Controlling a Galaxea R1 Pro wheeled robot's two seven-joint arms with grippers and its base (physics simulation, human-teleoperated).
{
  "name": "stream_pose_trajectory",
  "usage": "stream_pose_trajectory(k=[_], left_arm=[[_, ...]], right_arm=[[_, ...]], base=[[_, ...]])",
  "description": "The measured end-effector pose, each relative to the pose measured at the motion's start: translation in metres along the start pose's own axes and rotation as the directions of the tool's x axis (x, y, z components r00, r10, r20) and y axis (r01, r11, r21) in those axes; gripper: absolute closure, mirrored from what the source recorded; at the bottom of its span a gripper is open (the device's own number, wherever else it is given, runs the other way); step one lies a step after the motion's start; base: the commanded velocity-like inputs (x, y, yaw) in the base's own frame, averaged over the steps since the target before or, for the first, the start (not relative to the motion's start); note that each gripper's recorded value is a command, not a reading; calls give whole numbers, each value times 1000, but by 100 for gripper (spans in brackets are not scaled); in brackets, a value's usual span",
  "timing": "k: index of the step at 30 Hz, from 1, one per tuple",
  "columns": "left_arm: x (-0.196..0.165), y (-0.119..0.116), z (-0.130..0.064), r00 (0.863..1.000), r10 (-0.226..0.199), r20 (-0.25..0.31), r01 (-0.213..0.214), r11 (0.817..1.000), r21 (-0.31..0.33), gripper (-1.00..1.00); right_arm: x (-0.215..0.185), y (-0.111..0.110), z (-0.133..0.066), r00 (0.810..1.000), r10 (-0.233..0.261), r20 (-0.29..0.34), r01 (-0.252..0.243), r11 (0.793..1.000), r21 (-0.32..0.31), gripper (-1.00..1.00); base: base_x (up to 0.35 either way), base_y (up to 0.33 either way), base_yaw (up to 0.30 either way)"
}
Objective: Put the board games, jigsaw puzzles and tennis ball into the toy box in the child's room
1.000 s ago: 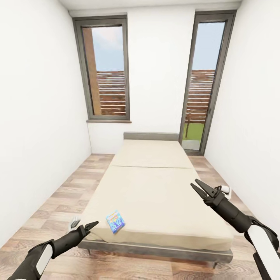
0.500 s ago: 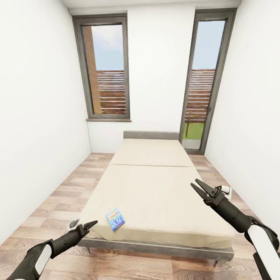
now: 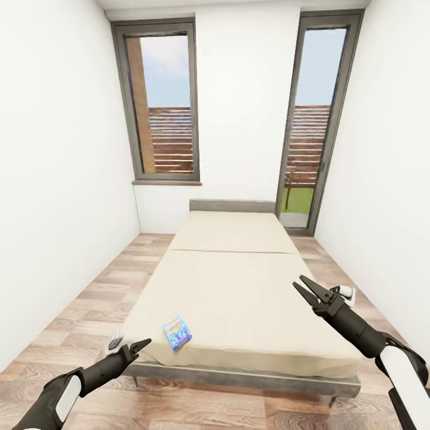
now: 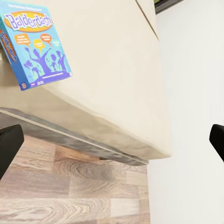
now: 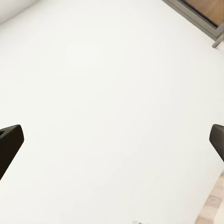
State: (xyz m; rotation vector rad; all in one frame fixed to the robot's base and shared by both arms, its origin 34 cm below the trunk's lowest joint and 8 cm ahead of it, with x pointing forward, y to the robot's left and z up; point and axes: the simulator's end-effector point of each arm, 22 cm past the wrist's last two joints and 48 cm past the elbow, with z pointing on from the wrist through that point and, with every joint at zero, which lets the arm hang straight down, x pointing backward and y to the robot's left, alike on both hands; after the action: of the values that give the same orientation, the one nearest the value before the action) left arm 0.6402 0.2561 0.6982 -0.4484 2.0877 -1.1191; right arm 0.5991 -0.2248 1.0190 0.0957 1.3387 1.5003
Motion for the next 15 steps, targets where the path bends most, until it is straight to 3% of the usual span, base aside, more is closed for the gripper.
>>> stream_pose_trajectory(k=[15], left_arm=[[10,26,5,1000,1,3,-1,1000,-5,-100]], right_arm=[[17,-20,-13,1000,6,1,-6,1000,-1,-100]], base=[[0,0,0]])
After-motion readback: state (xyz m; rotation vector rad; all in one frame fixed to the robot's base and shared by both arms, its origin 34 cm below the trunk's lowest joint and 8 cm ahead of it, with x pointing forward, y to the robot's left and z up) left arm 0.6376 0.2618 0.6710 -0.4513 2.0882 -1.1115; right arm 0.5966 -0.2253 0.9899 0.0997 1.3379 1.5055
